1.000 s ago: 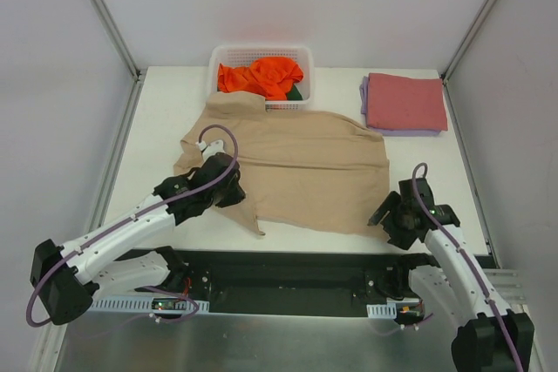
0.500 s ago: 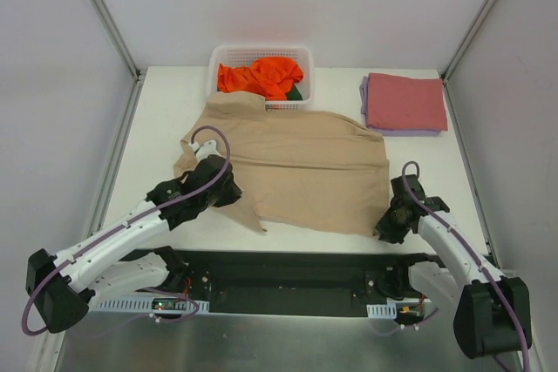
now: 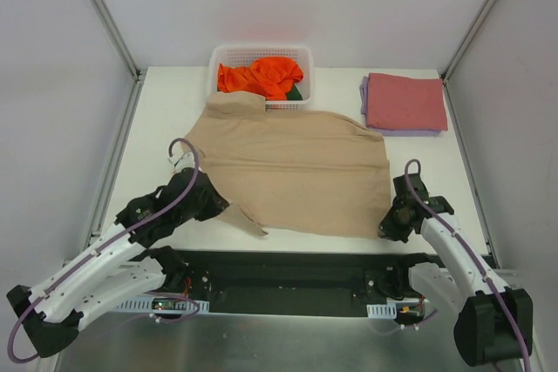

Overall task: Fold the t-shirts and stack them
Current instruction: Grap the side of the flattened tshirt closest away from the robot with both arms, then fold the flattened tshirt in 1/3 of the way

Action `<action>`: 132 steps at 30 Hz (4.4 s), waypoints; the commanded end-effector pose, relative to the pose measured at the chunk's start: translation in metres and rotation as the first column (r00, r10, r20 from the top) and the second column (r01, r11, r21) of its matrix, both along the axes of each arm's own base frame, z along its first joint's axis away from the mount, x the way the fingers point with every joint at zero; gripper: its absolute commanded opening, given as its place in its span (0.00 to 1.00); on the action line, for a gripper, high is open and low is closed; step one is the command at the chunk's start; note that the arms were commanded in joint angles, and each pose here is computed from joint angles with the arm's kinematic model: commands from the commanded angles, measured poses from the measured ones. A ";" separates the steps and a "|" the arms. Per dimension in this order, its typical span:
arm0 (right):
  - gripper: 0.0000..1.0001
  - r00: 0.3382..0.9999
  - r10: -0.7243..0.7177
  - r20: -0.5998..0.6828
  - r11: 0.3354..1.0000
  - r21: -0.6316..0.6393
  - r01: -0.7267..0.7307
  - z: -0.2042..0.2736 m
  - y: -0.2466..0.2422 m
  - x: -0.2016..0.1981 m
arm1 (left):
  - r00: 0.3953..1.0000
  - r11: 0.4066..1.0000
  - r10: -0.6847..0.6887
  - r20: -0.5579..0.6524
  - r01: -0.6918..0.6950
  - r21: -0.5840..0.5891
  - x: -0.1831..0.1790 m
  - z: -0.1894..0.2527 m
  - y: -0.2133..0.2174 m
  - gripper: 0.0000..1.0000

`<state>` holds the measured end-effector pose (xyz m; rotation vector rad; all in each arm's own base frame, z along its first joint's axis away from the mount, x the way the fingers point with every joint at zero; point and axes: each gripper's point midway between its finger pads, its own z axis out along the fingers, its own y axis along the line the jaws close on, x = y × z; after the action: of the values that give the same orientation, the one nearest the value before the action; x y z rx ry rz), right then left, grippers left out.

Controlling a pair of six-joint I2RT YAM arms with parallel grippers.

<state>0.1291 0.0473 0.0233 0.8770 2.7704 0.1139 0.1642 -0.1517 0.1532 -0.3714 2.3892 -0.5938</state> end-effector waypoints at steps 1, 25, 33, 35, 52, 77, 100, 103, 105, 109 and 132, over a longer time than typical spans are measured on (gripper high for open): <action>0.00 0.999 0.040 -0.006 0.999 -0.024 -0.040 0.016 -0.006 -0.013 | 0.991 0.998 0.014 -0.132 -0.022 -0.065 -0.037 -0.008 0.012 0.00; 0.00 0.985 0.170 -0.005 0.985 0.010 -0.170 0.043 0.003 -0.016 | 0.994 0.957 -0.062 0.089 0.085 -0.277 -0.044 0.046 0.003 0.00; 0.00 0.973 0.219 -0.075 0.976 -0.001 -0.220 0.051 -0.002 -0.030 | 0.990 0.940 -0.109 0.091 0.132 -0.313 -0.063 0.062 0.007 0.00; 0.00 0.967 0.237 -0.094 0.972 0.017 -0.236 0.050 0.000 -0.034 | 0.991 0.934 -0.117 0.063 0.132 -0.332 -0.075 0.063 0.012 0.00; 0.00 0.966 0.258 -0.008 0.966 -0.008 -0.258 0.056 0.000 -0.015 | 0.980 0.948 -0.121 0.155 0.160 -0.275 -0.053 0.064 0.006 0.00; 0.00 0.968 0.200 0.154 0.978 -0.087 -0.188 0.077 -0.003 0.132 | 0.928 0.976 0.181 0.326 -0.210 0.056 0.111 0.054 0.046 0.00; 0.02 0.981 0.107 0.163 0.982 -0.170 -0.079 0.043 -0.025 0.188 | 0.938 0.953 0.152 0.311 -0.223 0.206 0.190 0.020 0.066 0.00; 0.07 0.983 0.072 0.172 0.981 -0.191 -0.038 0.037 -0.030 0.200 | 0.936 0.940 0.176 0.305 -0.252 0.232 0.202 0.010 0.072 0.00; 0.16 0.981 0.045 0.186 0.977 -0.215 -0.004 0.035 -0.035 0.210 | 0.930 0.922 0.203 0.307 -0.287 0.258 0.214 0.004 0.080 0.00; 0.61 0.976 0.031 0.218 0.963 -0.268 0.029 0.046 -0.046 0.227 | 0.931 0.881 0.234 0.279 -0.325 0.345 0.234 -0.001 0.093 0.81; 0.96 0.921 0.356 0.159 0.934 -0.021 -0.358 0.000 0.038 0.170 | 0.971 0.999 0.031 -0.237 -0.035 -0.010 0.116 -0.117 0.016 0.99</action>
<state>0.3251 0.0985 0.0349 0.2916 2.6646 0.3478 0.3021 -0.1290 0.0448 -0.4716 2.5354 -0.5163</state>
